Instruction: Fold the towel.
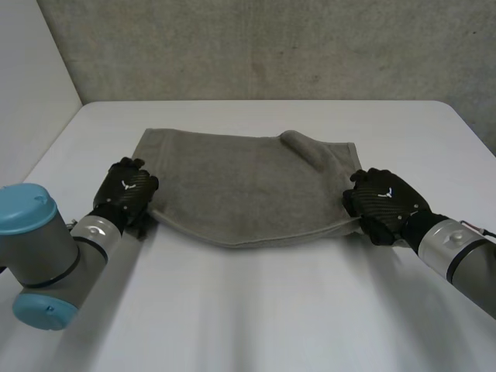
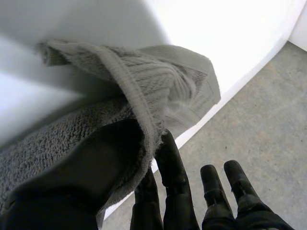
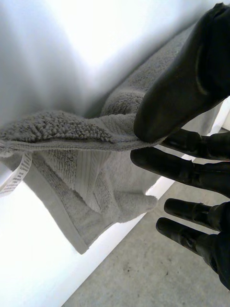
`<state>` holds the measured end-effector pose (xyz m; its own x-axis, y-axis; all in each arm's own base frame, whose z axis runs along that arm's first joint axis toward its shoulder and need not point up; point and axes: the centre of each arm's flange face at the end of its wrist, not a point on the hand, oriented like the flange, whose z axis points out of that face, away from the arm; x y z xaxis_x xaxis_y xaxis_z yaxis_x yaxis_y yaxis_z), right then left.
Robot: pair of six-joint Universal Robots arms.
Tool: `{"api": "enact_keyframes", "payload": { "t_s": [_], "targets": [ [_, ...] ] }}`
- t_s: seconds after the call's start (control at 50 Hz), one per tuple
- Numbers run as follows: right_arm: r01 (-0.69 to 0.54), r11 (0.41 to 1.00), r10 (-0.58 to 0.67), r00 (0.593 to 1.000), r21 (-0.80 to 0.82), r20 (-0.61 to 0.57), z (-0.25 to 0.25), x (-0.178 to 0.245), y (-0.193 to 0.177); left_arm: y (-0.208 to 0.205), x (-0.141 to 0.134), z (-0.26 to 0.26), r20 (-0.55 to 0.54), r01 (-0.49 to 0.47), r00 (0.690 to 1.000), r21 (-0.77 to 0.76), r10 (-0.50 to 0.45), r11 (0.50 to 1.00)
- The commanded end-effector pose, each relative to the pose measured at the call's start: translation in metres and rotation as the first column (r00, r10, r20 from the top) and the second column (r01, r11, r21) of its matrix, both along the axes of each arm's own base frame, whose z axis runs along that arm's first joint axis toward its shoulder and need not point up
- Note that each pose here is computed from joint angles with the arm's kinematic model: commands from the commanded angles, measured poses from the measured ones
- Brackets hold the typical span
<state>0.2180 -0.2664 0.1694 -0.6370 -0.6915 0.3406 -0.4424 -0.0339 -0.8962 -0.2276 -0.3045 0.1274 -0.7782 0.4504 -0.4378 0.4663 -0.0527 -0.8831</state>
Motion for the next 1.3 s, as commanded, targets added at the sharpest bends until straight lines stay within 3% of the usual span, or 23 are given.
{"api": "enact_keyframes", "payload": {
  "t_s": [0.02, 0.18, 0.48, 0.58, 0.78, 1.1, 1.3],
  "targets": [
    [0.026, 1.000, -0.026, 1.000, 0.003, -0.008, -0.002, 0.001, -0.002, -0.004, 0.000, 0.004, 0.000, -0.007, 1.000, -0.030, 0.007, 1.000],
    [0.185, 0.975, -0.169, 0.978, 0.127, -0.127, -0.028, -0.012, -0.006, -0.004, 0.000, 0.004, 0.001, -0.009, 1.000, -0.030, 0.009, 1.000],
    [0.219, 0.957, -0.194, 0.970, 0.188, -0.144, -0.043, -0.015, -0.008, -0.006, 0.000, 0.008, -0.009, -0.013, 1.000, -0.040, 0.013, 0.999],
    [0.224, 0.958, -0.208, 0.972, 0.180, -0.106, -0.039, -0.015, -0.012, -0.006, 0.000, 0.007, -0.009, -0.012, 1.000, -0.040, 0.012, 0.999],
    [0.295, 0.949, -0.305, 0.949, 0.108, 0.086, 0.002, -0.039, -0.041, -0.012, -0.001, 0.001, -0.002, -0.014, 1.000, -0.037, 0.014, 0.999],
    [0.327, 0.939, -0.338, 0.935, 0.103, 0.113, 0.010, -0.059, -0.052, -0.038, 0.003, -0.015, 0.019, -0.110, 0.994, -0.041, 0.111, 0.993],
    [0.336, 0.938, -0.344, 0.931, 0.081, 0.121, 0.020, -0.061, -0.052, -0.034, 0.014, 0.005, 0.001, -0.129, 0.992, -0.060, 0.129, 0.990]
  ]
}}
